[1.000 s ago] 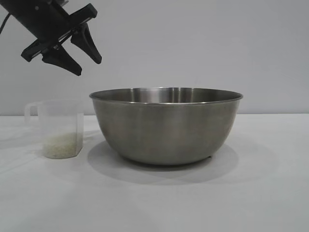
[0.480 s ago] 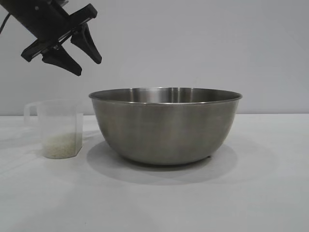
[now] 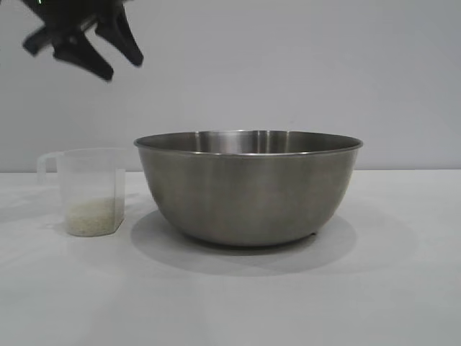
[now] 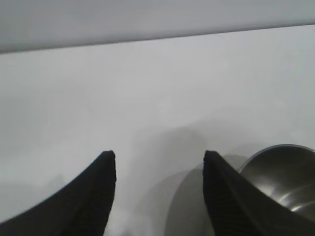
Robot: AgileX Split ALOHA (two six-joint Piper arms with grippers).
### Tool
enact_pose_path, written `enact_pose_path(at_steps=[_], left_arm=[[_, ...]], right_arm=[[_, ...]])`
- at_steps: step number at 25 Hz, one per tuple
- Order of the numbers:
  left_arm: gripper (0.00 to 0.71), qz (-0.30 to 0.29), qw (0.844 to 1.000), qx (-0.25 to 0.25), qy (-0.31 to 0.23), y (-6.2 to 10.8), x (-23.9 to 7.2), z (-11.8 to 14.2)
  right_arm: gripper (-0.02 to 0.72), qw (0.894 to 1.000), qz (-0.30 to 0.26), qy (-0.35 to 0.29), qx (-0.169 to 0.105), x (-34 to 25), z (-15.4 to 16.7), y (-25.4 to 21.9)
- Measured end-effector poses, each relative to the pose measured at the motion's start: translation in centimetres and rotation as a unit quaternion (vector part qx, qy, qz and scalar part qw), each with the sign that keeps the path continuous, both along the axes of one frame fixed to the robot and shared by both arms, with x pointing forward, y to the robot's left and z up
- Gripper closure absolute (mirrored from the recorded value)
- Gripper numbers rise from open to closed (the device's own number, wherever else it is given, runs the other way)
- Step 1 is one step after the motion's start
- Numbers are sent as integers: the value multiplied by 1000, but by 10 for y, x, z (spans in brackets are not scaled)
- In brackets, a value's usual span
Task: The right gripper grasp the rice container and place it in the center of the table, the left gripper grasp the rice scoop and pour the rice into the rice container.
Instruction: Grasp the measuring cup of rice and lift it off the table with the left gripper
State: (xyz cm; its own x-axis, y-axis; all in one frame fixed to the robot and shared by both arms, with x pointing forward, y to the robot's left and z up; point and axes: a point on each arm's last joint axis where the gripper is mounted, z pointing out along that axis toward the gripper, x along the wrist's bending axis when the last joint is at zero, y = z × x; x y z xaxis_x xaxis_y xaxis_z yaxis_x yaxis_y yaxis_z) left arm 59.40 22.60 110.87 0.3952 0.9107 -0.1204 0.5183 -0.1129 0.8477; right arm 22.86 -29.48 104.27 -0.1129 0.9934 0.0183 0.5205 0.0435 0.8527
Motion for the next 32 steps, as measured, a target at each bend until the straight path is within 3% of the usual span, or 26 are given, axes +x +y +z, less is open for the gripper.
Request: enact_pose_path(at_steps=[1, 6, 11, 15, 23, 27, 32], left_arm=[[362, 1, 1000, 7, 2, 2, -9, 7], [362, 14, 997, 32, 63, 11, -48, 17], [362, 33, 991, 26, 126, 17, -82, -3], [362, 42, 989, 22, 143, 22, -115, -21], [362, 95, 993, -25, 69, 35, -179, -59], [362, 135, 989, -57, 14, 43, -199, -76], [362, 167, 984, -56, -22, 51, -213, -99]], right_arm=[[484, 1000, 0, 0, 0, 0, 0, 0], [488, 1000, 0, 0, 0, 0, 0, 0], [488, 1000, 0, 0, 0, 0, 0, 0], [488, 1000, 0, 0, 0, 0, 0, 0], [488, 1000, 0, 0, 0, 0, 0, 0], [488, 1000, 0, 0, 0, 0, 0, 0], [488, 1000, 0, 0, 0, 0, 0, 0]])
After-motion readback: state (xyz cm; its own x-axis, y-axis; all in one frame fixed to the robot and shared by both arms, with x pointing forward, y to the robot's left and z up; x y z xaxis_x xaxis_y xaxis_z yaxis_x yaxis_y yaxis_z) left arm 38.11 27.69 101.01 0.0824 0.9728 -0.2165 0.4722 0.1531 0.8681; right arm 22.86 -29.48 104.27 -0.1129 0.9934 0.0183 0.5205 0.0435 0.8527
